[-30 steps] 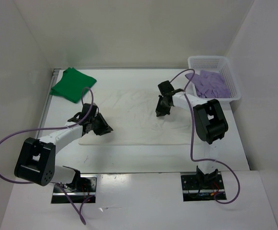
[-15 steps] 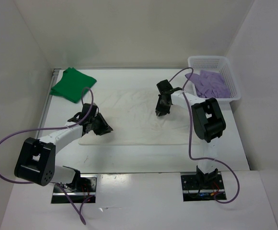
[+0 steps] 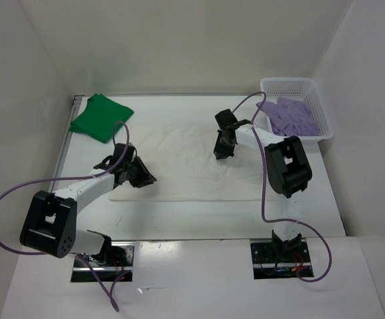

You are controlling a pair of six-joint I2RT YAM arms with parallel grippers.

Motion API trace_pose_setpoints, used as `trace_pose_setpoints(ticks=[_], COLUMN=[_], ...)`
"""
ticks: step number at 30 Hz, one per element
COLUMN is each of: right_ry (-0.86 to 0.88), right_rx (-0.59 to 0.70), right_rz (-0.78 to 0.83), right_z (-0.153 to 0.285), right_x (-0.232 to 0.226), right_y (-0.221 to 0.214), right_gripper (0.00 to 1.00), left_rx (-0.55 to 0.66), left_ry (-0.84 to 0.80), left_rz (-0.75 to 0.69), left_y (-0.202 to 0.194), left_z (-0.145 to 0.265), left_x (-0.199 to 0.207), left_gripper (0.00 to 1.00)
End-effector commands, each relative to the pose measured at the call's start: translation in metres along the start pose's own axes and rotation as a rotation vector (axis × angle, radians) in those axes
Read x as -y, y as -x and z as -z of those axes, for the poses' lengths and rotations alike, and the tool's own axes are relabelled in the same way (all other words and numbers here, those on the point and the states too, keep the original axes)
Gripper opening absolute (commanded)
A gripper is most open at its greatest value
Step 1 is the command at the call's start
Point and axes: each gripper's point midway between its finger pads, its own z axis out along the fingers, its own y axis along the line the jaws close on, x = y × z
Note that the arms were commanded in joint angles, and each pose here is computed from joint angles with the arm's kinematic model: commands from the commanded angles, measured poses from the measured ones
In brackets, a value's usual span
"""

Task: Fold and stack the t-shirts
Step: Fold the flattened tshirt in 1/3 of the way

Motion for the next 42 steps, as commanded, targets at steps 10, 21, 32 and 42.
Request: trace_pose_setpoints(ticks=[10,21,32,42], right_ry=[0.136,0.289,0.298,0.255], right_rx=[0.038,0.094,-0.086,-0.142], right_rz=[0.008,0.028,0.103,0.143], right_z=[0.031,0.082,0.057,0.031], right_x=[-0.046,-0.069,-0.065,-0.069], right_y=[0.013,0.021,-0.095,-0.138], right_gripper=[0.03,0.32,0.00,0.00], left_rx=[0.043,0.098,-0.006,-0.198], left_ry=[-0.016,-0.025,0.014,0.190], left_rz=[-0.017,-0.060,-0.247,-0.230], left_y=[0.011,0.027,-0.007,-0.056], left_z=[0.001,0.014,-0.016,-0.036], left_x=[0.006,0.020,0.041,-0.020], left_gripper=[0.28,0.28,0.13,0.13])
